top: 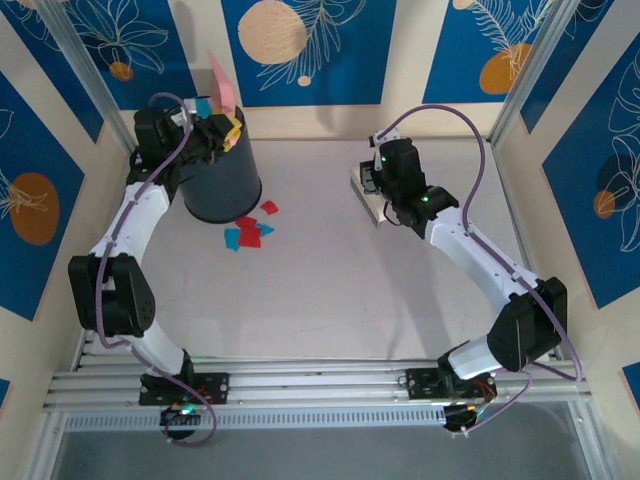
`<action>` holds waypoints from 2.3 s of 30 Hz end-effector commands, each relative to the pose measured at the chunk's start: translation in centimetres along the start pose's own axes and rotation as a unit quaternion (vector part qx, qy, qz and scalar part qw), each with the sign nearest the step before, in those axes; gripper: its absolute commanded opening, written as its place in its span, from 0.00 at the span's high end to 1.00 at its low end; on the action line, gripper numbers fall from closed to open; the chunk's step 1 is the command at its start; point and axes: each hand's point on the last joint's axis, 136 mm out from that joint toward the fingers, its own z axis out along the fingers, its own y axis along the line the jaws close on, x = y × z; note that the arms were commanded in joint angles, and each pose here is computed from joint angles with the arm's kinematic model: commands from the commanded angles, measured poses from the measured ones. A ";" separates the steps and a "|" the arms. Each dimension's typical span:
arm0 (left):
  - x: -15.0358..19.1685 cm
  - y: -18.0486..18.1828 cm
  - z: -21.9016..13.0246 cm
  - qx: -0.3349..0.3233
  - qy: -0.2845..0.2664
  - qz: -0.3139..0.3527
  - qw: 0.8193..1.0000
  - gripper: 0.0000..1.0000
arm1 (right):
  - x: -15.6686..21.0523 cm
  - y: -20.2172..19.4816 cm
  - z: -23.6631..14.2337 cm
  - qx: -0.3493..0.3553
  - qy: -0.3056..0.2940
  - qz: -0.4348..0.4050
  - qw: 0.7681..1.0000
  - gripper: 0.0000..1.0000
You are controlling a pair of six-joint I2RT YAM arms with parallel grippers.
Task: Sweep away the paper scraps from the table
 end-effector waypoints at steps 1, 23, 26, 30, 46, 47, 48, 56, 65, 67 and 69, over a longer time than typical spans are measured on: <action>-0.6 -2.9 -0.2 0.077 0.002 -0.026 0.997 1.00 | -1.0 -0.2 -0.1 0.002 -0.012 0.011 1.000 1.00; 0.2 -7.8 -1.8 0.179 0.025 -0.062 0.982 1.00 | -1.4 2.7 -0.1 -0.078 -0.016 0.042 0.996 1.00; 0.6 -8.0 -2.0 0.175 0.031 -0.048 0.983 1.00 | -1.2 4.6 0.2 -0.121 -0.007 0.043 0.992 1.00; 1.7 -7.7 -2.2 0.134 0.041 0.013 0.990 1.00 | -0.8 8.0 0.8 -0.192 0.010 0.050 0.980 1.00; 6.4 -3.1 -8.7 -0.160 0.051 0.274 0.947 1.00 | 2.8 21.4 7.0 -0.365 0.112 0.117 0.917 1.00; 6.5 -2.7 -9.2 -0.175 0.049 0.281 0.942 1.00 | 2.9 21.7 7.7 -0.364 0.117 0.126 0.915 1.00; 6.6 -2.3 -9.6 -0.189 0.046 0.288 0.938 1.00 | 3.0 21.9 8.3 -0.362 0.119 0.134 0.915 1.00; 7.8 0.1 -11.8 -0.245 0.046 0.305 0.919 1.00 | 4.1 22.0 13.0 -0.324 0.133 0.187 0.918 1.00; 9.1 1.6 -11.8 -0.243 0.082 0.310 0.916 1.00 | 8.2 19.2 16.9 -0.223 0.198 0.195 0.934 1.00; 9.4 2.0 -11.7 -0.243 0.094 0.311 0.914 1.00 | 9.0 18.6 17.2 -0.205 0.214 0.189 0.936 1.00; 9.5 2.4 -11.7 -0.246 0.101 0.312 0.912 1.00 | 10.0 18.1 17.3 -0.190 0.227 0.181 0.938 1.00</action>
